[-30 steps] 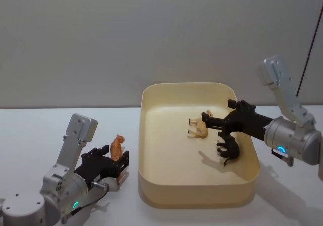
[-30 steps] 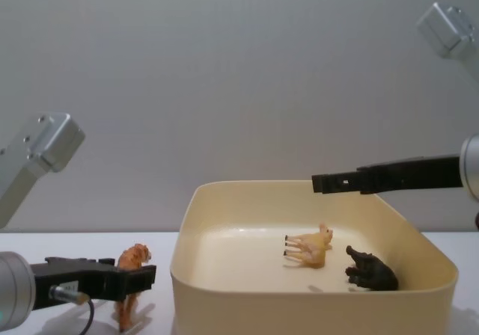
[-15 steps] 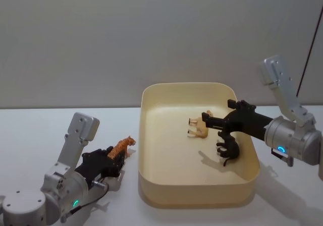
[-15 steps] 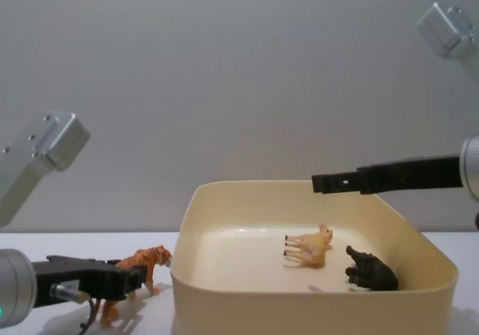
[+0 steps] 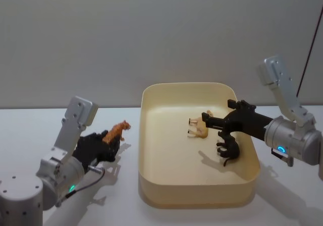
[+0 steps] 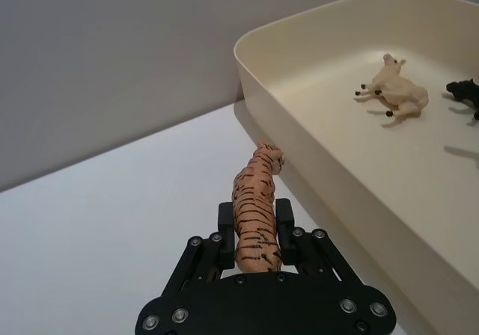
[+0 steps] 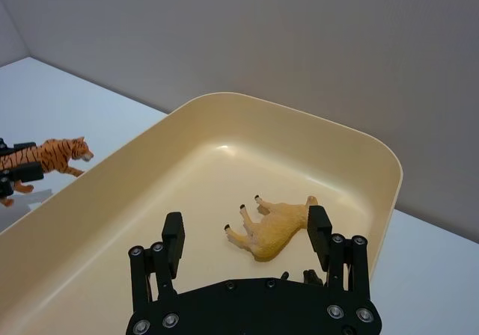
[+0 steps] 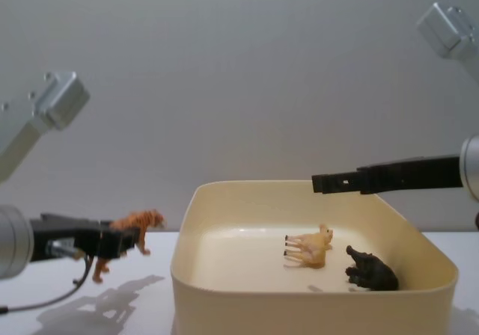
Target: Pick up the toy alternately with two hands and place it into the central storage box.
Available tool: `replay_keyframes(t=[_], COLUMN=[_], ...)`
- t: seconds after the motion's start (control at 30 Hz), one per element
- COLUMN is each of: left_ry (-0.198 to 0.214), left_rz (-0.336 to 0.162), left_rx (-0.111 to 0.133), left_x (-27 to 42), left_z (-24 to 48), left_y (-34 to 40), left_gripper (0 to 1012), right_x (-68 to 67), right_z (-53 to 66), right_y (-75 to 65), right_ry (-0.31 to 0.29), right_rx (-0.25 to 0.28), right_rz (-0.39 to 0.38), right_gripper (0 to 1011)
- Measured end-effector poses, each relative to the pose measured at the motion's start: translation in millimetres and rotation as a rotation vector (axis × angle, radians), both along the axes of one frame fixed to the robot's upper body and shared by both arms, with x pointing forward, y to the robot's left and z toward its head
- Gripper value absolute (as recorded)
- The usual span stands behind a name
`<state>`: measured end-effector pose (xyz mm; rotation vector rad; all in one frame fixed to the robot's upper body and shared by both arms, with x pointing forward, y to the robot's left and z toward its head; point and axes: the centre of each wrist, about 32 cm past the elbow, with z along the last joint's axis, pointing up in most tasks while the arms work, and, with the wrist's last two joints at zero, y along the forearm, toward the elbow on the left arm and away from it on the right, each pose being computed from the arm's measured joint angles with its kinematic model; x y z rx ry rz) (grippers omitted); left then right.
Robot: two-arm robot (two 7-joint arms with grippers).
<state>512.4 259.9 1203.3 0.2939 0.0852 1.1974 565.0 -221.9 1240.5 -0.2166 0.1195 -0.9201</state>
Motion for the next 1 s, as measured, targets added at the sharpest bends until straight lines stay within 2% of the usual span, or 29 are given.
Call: replay_keyframes(t=[0.23, 0.4, 0.63, 0.8, 0.97, 1.0], left_ry=[-0.052, -0.083, -0.113, -0.116, -0.115, -0.114], left_rz=[0.008, -0.007, -0.073, -0.125, -0.194, -0.215], left_rx=[0.004, -0.003, -0.02, -0.03, -0.04, -0.043], left_x=[5.1, 10.9, 23.8, 32.8, 45.8, 50.5], left_z=[16.4, 27.4, 42.8, 49.2, 55.7, 57.3], left_y=[-0.7, -1.5, -3.3, -4.9, -9.5, -11.4], left_gripper=[298, 298, 298, 298, 298, 298], right_x=[0.0, 0.0, 0.0, 0.0, 0.0, 0.0], right_z=[0.0, 0.0, 0.0, 0.0, 0.0, 0.0], right_y=[0.0, 0.0, 0.0, 0.0, 0.0, 0.0], right_ry=[0.0, 0.0, 0.0, 0.0, 0.0, 0.0], right_rx=[0.0, 0.0, 0.0, 0.0, 0.0, 0.0], right_rz=[0.0, 0.0, 0.0, 0.0, 0.0, 0.0], right_gripper=[1001, 1001, 1001, 1001, 1001, 1001])
